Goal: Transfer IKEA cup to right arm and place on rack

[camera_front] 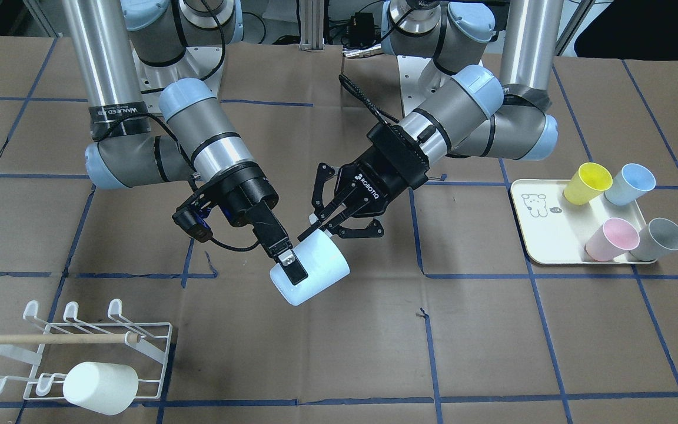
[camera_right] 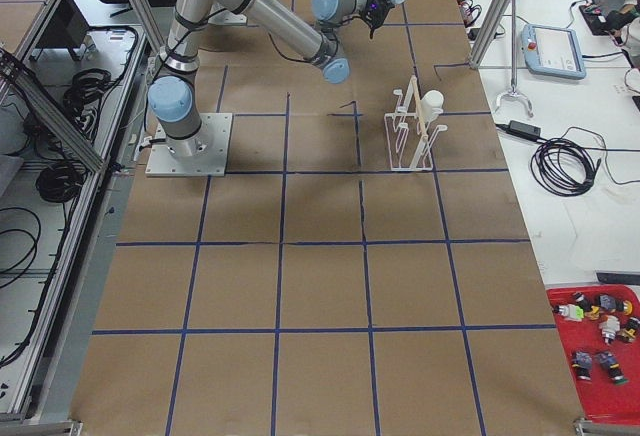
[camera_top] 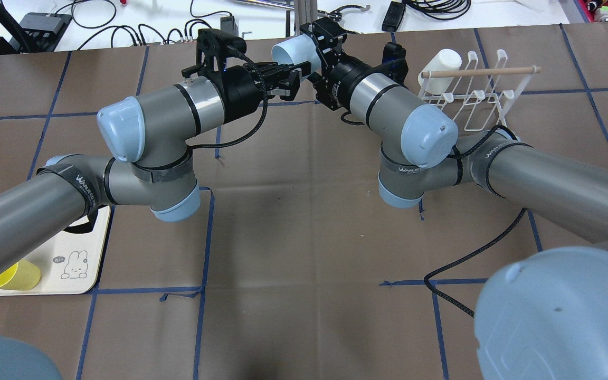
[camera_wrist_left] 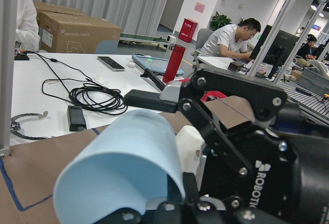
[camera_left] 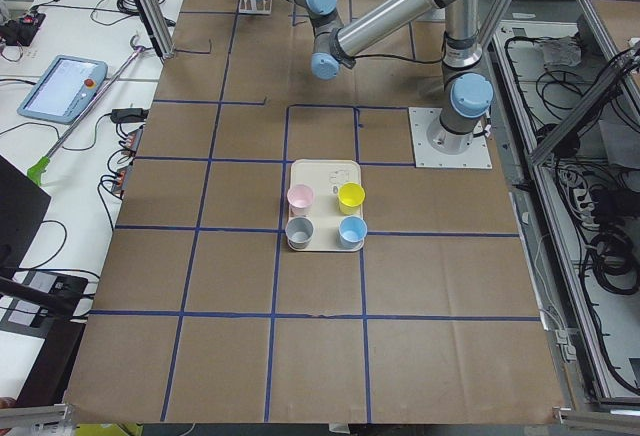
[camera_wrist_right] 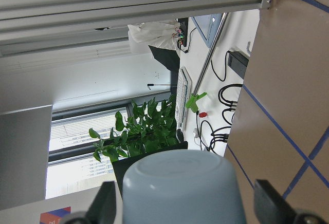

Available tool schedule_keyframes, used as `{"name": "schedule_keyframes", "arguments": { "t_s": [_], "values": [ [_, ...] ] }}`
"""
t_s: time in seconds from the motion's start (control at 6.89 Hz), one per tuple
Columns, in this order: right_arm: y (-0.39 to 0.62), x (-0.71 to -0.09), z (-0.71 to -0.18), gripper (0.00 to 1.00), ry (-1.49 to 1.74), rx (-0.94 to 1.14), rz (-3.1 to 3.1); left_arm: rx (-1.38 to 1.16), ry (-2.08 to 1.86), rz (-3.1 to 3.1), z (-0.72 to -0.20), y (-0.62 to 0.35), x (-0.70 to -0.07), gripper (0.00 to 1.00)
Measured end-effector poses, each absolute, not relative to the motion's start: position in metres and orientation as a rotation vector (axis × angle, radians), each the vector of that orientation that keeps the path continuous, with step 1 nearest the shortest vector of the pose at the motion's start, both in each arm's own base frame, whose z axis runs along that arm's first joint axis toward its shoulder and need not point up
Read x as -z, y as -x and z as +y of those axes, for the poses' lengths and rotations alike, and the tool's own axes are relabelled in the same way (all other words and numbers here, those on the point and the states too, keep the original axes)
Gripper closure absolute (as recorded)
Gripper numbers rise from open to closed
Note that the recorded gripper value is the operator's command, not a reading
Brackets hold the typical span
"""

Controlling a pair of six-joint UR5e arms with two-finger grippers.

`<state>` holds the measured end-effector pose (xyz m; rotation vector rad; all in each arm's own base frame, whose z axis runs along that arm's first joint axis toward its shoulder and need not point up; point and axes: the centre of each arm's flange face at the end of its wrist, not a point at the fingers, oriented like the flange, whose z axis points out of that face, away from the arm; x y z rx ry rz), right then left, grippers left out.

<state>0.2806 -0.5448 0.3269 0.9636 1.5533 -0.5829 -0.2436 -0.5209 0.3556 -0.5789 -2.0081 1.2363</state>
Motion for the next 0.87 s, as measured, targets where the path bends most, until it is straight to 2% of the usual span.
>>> {"name": "schedule_keyframes", "arguments": {
  "t_s": [0.44,0.87],
  "values": [
    [-0.2808,-0.3298,-0.5448,0.18,-0.960,0.583,1.551,-1.239,0.577,-2.007,-0.5207,0.2435,-0.3573,0.90],
    [-0.2820,-0.3308,-0.5451,0.29,-0.964,0.576,1.559,-1.245,0.576,-2.008,-0.5211,0.2433,-0.3588,0.79]
  ]
}}
